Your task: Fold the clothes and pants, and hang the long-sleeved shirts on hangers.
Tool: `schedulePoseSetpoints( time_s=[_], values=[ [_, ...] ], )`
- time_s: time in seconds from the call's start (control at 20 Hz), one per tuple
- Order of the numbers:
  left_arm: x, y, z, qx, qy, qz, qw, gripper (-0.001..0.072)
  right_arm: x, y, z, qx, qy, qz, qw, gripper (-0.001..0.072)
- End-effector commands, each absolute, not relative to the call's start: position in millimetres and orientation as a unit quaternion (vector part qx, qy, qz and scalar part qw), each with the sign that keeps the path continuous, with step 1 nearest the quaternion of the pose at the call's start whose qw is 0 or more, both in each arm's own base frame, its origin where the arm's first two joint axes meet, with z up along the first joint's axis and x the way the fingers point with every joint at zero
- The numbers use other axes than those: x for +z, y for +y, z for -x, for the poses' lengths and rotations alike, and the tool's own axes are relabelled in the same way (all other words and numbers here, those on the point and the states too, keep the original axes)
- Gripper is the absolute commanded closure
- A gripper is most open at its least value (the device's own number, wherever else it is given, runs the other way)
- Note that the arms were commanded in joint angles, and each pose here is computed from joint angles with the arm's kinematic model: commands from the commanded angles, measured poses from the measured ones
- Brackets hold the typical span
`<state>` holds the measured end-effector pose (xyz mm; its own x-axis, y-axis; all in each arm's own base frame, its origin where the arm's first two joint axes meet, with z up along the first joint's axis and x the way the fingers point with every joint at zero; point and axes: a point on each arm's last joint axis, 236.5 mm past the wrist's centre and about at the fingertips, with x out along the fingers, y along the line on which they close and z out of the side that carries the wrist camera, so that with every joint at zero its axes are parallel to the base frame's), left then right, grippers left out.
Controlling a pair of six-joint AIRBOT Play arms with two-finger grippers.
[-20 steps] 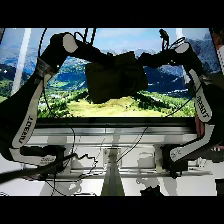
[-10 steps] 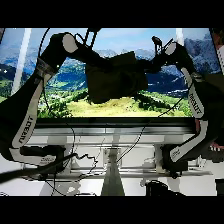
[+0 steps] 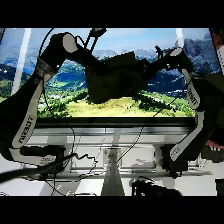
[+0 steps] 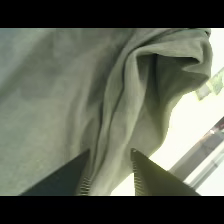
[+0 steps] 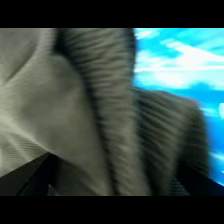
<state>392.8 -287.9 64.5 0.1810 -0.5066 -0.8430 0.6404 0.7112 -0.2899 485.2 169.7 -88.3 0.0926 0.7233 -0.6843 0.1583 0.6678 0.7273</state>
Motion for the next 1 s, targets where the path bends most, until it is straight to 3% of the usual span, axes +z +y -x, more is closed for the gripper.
schedulePoseSetpoints(
  time_s=[0.0,0.1,0.3,0.55,0.75,0.95],
  values=[
    [61.4,-284.6,-387.5,-0.375,0.53,-0.07,0.757,0.0646,-83.8,219.3,-487.2,0.284,0.61,-0.345,0.655,0.0082],
    [56.5,-273.2,-393.1,-0.354,0.533,-0.089,0.763,0.069,-79.6,234.0,-491.2,0.29,0.595,-0.33,0.673,0.0686],
    [68.3,-243.4,-405.0,-0.296,0.523,-0.121,0.79,0.069,-26.6,213.9,-519.1,0.286,0.53,-0.323,0.73,0.0681],
    [149.1,-227.0,-392.7,-0.282,0.45,-0.112,0.84,0.0691,116.7,115.5,-538.1,0.25,0.399,-0.34,0.814,0.0681],
    [218.2,-216.4,-371.6,-0.284,0.376,-0.094,0.877,0.069,239.7,5.2,-505.2,0.167,0.277,-0.352,0.879,0.0681],
    [264.4,-147.2,-375.0,-0.18,0.311,-0.176,0.916,0.069,290.9,-134.1,-421.4,-0.064,0.219,-0.321,0.919,0.0681]
  ],
)
